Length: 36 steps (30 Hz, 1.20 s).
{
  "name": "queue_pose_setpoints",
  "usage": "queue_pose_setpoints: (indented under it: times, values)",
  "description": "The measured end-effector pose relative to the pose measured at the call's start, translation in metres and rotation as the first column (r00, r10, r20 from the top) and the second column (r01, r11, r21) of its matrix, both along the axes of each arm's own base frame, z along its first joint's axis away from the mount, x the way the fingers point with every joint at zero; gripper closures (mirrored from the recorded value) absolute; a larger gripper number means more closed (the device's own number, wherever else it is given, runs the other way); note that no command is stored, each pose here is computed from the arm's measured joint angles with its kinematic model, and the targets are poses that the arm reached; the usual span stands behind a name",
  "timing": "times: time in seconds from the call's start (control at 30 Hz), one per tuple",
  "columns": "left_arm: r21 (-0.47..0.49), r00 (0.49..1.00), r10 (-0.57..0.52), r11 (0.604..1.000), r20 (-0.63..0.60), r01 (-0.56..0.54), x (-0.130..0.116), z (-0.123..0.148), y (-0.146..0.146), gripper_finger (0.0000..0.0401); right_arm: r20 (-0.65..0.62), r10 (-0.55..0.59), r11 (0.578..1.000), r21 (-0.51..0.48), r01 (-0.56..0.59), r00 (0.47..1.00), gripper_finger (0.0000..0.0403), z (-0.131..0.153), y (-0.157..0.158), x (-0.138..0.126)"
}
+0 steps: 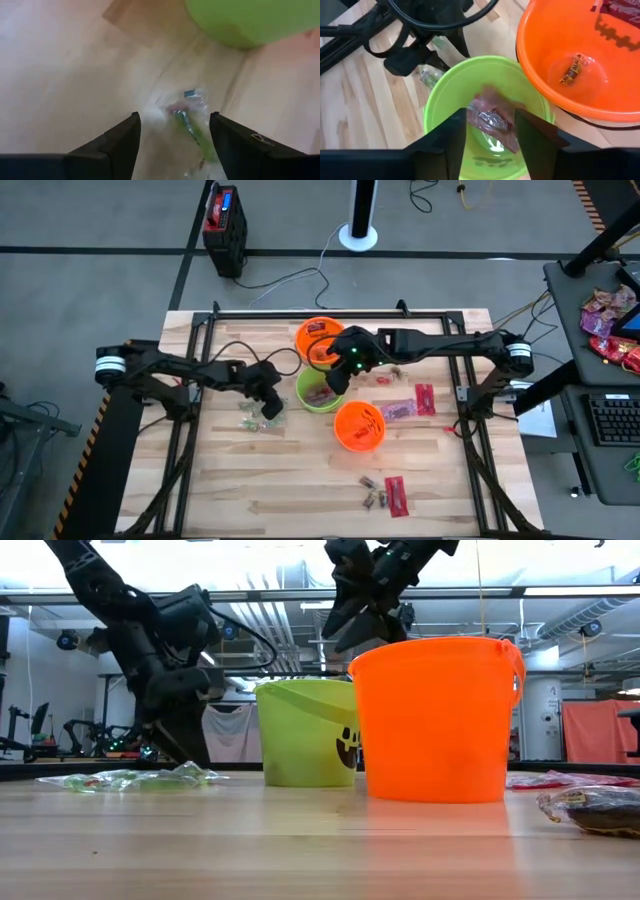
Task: Sort candy by brand, put in halloween buckets
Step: Put the green gummy into the bottom orange bucket
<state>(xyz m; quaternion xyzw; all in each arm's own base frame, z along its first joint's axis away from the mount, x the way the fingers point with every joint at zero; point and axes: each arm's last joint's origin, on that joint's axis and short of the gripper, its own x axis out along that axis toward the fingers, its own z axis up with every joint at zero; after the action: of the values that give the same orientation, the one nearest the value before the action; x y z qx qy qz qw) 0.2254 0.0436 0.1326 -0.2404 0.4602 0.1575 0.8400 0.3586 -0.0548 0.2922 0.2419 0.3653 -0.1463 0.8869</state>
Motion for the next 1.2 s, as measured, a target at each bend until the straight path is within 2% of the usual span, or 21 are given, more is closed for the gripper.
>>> queue_pose_setpoints:
  times: [0.17,0.37,0.47,0.63,0.8,0.9,1.03,1.2]
  values:
    - [-0.015,0.999,-0.050,0.999,-0.011,0.049,0.001,-0.004,-0.004,0.0246,-0.029,-0.010,1.000,-0.023,0.009,1.000,0.0219,0.001,0.000,-0.005]
    - [-0.031,0.997,-0.075,0.997,-0.004,0.075,0.003,-0.003,-0.008,0.0371,-0.048,0.017,0.998,-0.062,-0.020,0.999,0.0220,0.006,0.000,-0.012]
    - [-0.061,0.995,-0.077,0.995,0.063,0.081,0.007,0.013,-0.009,0.0390,-0.056,0.037,0.995,-0.092,-0.042,0.998,0.0219,0.012,-0.001,-0.018]
    - [-0.034,0.980,-0.110,0.993,0.168,0.117,0.010,0.074,-0.013,0.0399,-0.033,0.078,0.987,-0.140,-0.082,0.996,0.0220,0.027,-0.001,-0.033]
    - [0.063,0.931,-0.151,0.989,0.332,0.138,0.005,0.166,-0.014,0.0400,0.025,0.140,0.966,-0.223,-0.131,0.990,0.0220,0.048,-0.004,-0.053]
    - [0.153,0.887,-0.148,0.984,0.437,0.089,0.001,0.219,-0.013,0.0401,0.068,0.196,0.948,-0.267,-0.171,0.978,0.0220,0.057,-0.007,-0.062]
    - [0.276,0.829,-0.181,0.960,0.529,0.033,0.005,0.269,-0.010,0.0401,0.242,0.307,0.926,-0.301,-0.230,0.920,0.0220,0.067,-0.006,-0.065]
    - [0.403,0.810,-0.274,0.914,0.519,0.051,0.038,0.288,-0.005,0.0401,0.430,0.416,0.881,-0.409,-0.238,0.801,0.0219,0.079,0.000,-0.062]
